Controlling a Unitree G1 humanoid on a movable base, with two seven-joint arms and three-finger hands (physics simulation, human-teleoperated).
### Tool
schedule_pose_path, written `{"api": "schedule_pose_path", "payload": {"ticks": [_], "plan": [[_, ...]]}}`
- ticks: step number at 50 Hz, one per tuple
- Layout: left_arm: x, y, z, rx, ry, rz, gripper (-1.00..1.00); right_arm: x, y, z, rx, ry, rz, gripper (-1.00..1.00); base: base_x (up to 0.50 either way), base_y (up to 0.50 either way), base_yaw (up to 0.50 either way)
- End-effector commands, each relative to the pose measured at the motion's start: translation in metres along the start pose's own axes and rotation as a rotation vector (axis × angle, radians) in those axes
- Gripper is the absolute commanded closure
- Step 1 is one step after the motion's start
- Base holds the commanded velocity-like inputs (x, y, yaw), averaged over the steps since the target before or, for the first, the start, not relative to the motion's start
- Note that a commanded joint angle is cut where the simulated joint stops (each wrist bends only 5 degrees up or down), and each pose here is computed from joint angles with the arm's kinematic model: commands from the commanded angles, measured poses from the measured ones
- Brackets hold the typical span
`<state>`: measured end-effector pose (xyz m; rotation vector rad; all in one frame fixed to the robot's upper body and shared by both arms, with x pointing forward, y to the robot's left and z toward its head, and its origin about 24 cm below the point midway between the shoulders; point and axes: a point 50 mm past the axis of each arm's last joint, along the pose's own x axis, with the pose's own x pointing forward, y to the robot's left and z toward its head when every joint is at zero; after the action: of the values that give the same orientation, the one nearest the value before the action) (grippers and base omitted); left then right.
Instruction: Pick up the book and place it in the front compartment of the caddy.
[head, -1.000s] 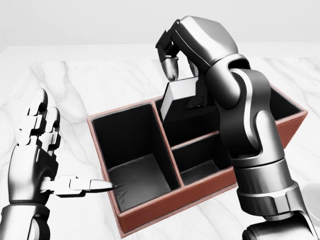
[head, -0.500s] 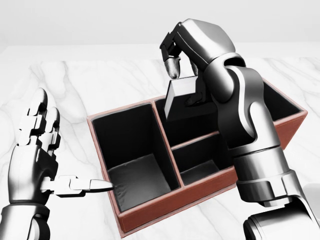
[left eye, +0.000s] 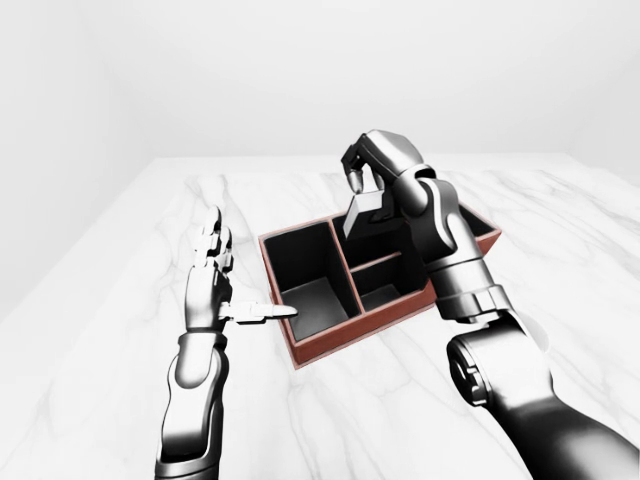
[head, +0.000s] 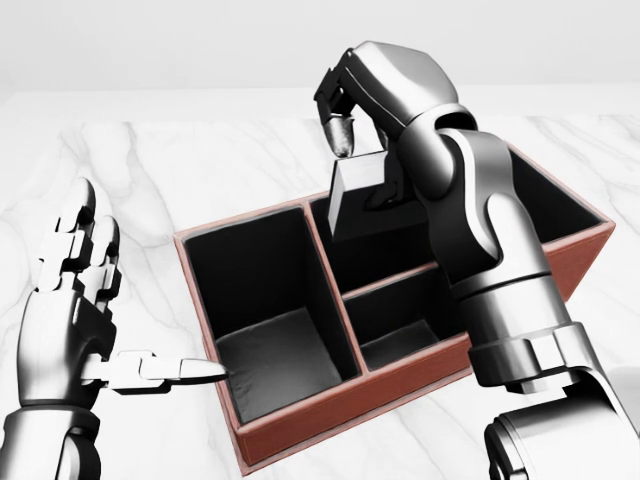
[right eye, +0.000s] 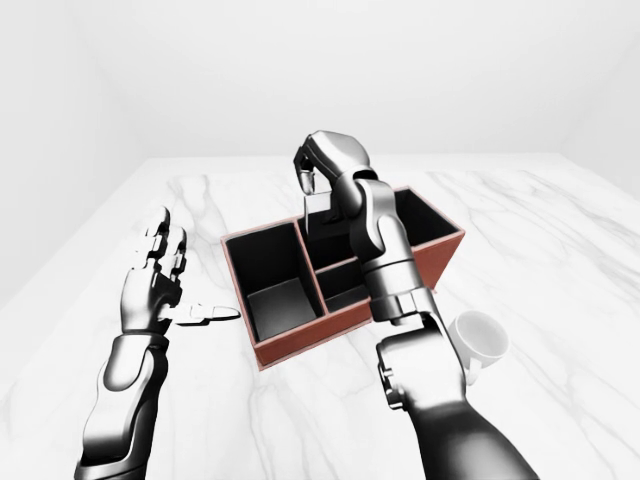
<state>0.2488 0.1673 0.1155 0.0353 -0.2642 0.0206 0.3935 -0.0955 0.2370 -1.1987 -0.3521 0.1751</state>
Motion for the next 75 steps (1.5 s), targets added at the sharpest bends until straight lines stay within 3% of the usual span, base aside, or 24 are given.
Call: {"api": "schedule_pose_path", "payload": {"ticks": [1, 75], "plan": [[0.0, 0.0, -0.001, 0.0, 0.006, 0.0, -1.0, 0.005, -0.005, 0.002, -0.012, -0.019, -0.031, 1.0, 0.0, 0.0, 0.0], [0.001, 0.0, -0.002, 0.0, 0.008, 0.003, -1.0, 0.02, 0.025, -0.019, -0.057, 0.073, -0.001, 1.0, 0.0, 0.0, 0.0]]}}
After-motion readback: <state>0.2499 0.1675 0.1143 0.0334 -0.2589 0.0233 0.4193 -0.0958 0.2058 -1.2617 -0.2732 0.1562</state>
